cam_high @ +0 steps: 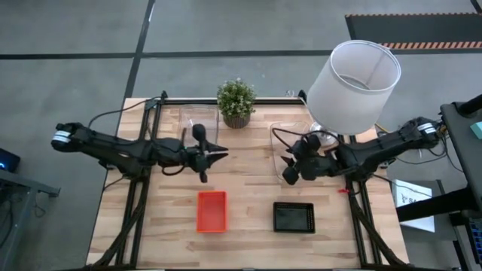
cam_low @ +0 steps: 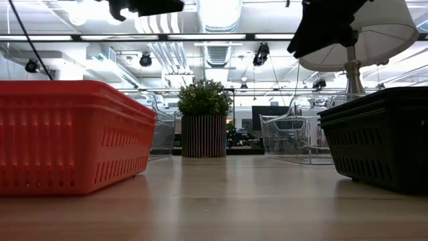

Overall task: Stack baskets by color
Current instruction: Stack the right transparent bin on the left transparent bins

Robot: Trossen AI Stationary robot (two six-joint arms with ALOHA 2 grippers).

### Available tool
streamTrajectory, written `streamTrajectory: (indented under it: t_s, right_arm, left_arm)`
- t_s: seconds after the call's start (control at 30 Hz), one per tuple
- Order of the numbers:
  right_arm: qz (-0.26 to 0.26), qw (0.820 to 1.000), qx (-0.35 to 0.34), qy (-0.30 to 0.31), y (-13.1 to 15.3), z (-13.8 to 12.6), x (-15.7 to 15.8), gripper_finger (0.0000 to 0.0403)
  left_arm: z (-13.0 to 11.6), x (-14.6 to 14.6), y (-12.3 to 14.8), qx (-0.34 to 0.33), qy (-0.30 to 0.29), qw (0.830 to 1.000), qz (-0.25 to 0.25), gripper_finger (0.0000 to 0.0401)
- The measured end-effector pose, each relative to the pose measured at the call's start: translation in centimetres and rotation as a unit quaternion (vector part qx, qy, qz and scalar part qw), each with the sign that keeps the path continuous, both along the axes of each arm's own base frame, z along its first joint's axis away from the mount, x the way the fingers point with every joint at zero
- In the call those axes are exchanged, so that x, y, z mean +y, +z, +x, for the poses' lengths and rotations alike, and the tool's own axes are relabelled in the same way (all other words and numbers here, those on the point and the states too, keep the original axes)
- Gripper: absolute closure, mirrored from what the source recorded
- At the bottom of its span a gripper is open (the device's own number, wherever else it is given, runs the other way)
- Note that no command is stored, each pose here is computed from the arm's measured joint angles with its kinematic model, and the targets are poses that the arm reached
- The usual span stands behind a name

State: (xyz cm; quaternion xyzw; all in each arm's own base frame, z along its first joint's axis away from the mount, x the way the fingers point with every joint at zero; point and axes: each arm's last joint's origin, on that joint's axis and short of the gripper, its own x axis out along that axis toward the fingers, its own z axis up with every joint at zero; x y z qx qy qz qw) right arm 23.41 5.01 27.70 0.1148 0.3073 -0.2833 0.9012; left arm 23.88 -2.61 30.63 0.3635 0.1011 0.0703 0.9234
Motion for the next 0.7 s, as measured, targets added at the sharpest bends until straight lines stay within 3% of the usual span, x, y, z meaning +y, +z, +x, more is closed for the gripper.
streamTrajectory:
  t_s: [0.17,0.27,0.4,0.53,0.7]
  right_arm:
    - [0.018,0.997,0.073,-0.028,0.3,1.1,-0.4,0.0238]
    - [0.014,0.984,0.177,0.021,0.4,1.0,-0.4,0.0232]
    - [0.003,0.947,0.300,0.113,0.0,0.4,-0.3,0.0232]
    - [0.054,0.919,0.326,0.216,-0.3,0.2,0.2,0.0232]
    - [0.074,0.908,0.331,0.246,-1.1,-0.2,0.3,0.0237]
  left_arm:
    - [-2.1,0.3,-0.8,-0.038,0.000,0.999,-0.006,0.0343]
    - [-2.8,0.4,-1.5,-0.063,-0.001,0.998,-0.005,0.0343]
    - [-3.6,0.5,-1.8,-0.095,-0.001,0.995,0.012,0.0343]
    - [-3.8,0.6,-1.7,-0.106,-0.001,0.994,0.011,0.0343]
    - [-3.7,0.6,-1.7,-0.107,-0.001,0.994,0.012,0.0343]
